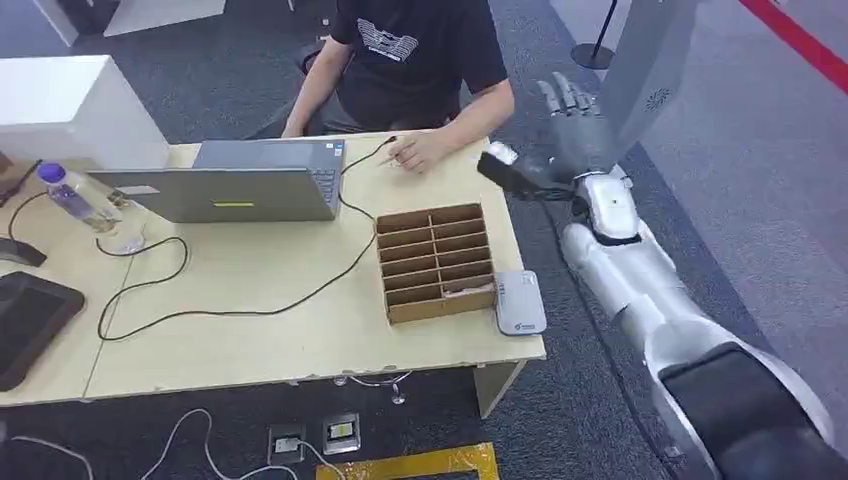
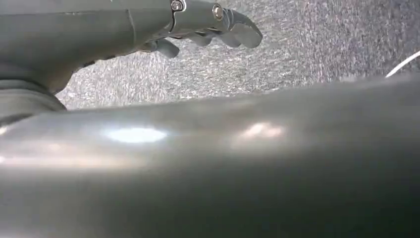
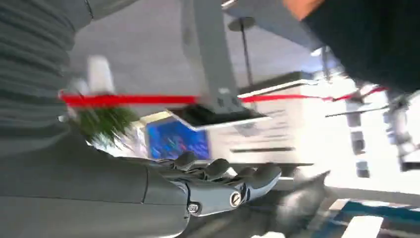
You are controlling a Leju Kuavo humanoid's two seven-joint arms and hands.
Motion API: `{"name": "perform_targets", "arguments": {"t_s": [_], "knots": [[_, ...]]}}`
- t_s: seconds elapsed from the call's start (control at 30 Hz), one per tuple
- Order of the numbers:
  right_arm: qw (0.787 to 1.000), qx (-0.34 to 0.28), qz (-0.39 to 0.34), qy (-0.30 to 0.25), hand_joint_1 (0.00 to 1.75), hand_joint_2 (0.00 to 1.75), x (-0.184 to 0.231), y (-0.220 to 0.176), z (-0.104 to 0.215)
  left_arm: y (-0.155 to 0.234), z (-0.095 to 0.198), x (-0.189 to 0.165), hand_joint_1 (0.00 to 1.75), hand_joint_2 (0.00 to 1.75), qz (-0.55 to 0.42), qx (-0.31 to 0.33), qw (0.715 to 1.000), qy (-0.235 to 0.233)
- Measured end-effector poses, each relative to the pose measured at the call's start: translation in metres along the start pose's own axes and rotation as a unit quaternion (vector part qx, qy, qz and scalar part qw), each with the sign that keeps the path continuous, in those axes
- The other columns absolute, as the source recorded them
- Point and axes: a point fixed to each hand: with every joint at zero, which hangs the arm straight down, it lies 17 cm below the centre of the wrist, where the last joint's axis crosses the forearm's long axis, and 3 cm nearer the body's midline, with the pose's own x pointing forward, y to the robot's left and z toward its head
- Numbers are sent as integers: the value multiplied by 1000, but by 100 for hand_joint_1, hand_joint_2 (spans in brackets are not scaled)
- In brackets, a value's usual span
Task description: Pass the card to the sensor for recognition and then transmit it.
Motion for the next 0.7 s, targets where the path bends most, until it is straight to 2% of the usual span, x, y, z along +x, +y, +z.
{"name": "perform_targets", "arguments": {"t_s": [0.13,0.27,0.33,0.4,0.5,0.57,0.63,0.67,0.7], "knots": [[992,-45,-47,104,0,175,-132,-39,9,-3,2,-17,0,0,-3,-2,1000,12],[970,-58,-67,228,0,175,-247,-48,52,-5,3,-20,0,0,-2,-2,1000,15],[951,-38,-78,297,0,175,-303,-36,88,-7,3,-21,0,0,0,-2,1000,17],[923,-7,-92,373,0,175,-362,-19,141,-10,4,-23,0,0,-1,-4,1000,20],[894,12,-91,439,0,175,-415,-7,202,-14,5,-28,0,0,-1,-6,1000,25],[861,17,-106,497,0,175,-445,0,246,-14,5,-27,0,0,5,-3,1000,26],[819,20,-137,557,0,175,-471,16,303,-16,5,-26,0,0,16,-2,999,28],[802,21,-153,577,0,0,-478,28,330,-16,6,-26,0,0,19,-1,999,29],[786,21,-165,596,0,0,-483,38,355,-18,6,-27,0,0,21,-1,999,31]]}}
